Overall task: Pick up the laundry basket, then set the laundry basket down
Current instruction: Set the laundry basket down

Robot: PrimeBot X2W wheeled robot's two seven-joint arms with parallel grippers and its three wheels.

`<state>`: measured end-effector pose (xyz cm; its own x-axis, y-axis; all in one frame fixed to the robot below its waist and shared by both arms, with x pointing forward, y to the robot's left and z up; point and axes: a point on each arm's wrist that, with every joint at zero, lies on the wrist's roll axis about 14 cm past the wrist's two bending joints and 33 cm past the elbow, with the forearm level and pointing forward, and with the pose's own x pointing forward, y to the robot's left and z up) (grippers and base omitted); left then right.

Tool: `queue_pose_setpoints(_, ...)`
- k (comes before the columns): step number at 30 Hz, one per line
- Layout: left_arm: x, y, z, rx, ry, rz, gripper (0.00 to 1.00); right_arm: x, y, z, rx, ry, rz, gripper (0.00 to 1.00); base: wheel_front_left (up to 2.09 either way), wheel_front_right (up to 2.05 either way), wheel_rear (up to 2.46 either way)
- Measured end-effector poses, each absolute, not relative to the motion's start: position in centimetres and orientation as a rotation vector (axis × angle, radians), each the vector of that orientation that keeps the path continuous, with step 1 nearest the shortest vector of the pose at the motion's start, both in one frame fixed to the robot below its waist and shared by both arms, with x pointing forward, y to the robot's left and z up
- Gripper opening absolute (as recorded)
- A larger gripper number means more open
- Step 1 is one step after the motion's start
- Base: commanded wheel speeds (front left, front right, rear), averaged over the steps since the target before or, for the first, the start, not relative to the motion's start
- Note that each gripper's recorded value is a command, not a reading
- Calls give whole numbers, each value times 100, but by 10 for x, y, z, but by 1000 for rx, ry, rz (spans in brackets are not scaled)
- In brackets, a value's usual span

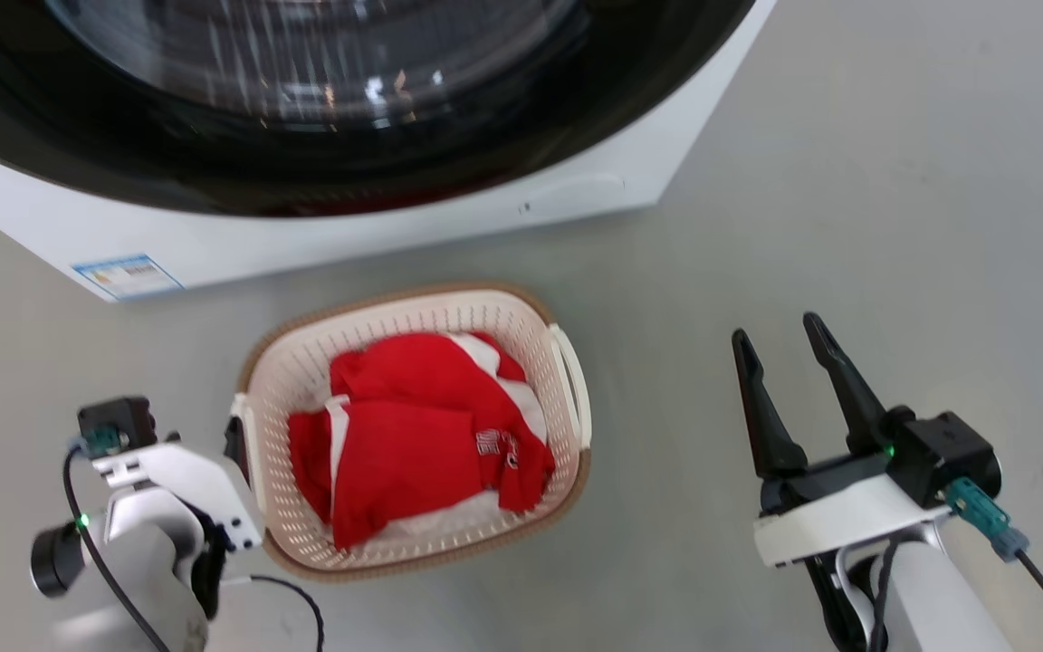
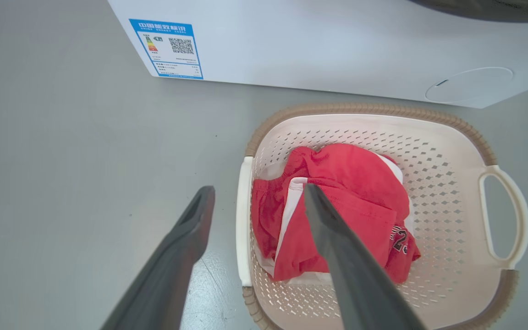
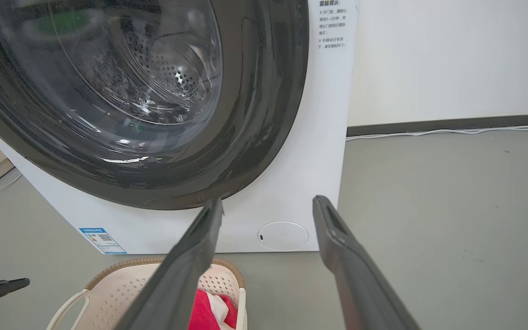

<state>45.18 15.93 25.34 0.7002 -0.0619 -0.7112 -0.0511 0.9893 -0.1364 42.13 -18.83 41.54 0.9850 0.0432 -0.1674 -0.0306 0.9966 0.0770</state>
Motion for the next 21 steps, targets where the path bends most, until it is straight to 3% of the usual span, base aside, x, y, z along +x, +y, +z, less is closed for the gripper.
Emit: queue_pose_setpoints(21,413,175,360,-236,438,30,100,375,-194,469,40,43,30,100,0,0,0)
